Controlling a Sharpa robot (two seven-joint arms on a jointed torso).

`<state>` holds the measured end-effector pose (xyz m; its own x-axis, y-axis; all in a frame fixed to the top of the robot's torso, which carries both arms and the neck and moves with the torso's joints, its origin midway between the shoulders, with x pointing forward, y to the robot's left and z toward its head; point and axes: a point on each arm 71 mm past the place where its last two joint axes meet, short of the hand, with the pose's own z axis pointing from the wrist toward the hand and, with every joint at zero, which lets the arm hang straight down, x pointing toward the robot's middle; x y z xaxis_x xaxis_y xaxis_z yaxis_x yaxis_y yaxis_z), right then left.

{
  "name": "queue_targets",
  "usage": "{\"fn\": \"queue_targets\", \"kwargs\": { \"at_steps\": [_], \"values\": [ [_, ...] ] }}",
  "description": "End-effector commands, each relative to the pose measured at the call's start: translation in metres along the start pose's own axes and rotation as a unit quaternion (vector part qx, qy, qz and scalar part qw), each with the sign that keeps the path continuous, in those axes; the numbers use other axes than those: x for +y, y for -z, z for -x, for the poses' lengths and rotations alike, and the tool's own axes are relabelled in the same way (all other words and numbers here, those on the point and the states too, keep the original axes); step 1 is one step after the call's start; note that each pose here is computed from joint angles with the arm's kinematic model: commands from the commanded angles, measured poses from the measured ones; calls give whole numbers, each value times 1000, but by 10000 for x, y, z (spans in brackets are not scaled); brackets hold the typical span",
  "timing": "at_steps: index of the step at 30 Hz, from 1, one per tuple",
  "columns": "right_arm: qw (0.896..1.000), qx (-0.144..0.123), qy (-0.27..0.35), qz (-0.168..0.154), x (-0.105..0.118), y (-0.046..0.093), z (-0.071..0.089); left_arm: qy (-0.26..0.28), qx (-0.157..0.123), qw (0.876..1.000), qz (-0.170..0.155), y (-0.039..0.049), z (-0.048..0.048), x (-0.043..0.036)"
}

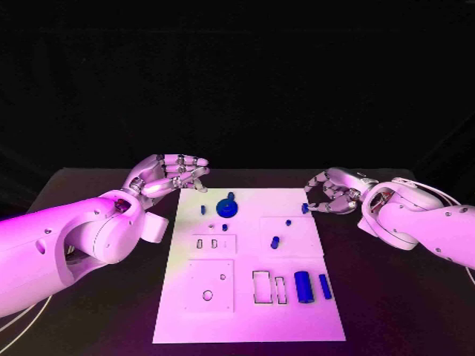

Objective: Assemble the parts on the task board

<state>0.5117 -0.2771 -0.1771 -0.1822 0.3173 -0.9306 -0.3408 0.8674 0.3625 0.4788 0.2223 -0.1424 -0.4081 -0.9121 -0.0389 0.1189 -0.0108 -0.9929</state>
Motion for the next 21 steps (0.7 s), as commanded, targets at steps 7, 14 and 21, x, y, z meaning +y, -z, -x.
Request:
{"fn": "queue_targets", "kwargs": {
  "at_steps": [7,14,21],
  "values": [
    [1000,26,5,10,-30,-6,-106,-1,3,1000,-3,4,37,-2],
    [999,33,4,0,-64,-32,-170,-1,3,1000,-4,5,42,-3],
    [999,32,3,0,-49,-66,-238,-1,3,1000,-4,9,47,-4]
  ]
}}
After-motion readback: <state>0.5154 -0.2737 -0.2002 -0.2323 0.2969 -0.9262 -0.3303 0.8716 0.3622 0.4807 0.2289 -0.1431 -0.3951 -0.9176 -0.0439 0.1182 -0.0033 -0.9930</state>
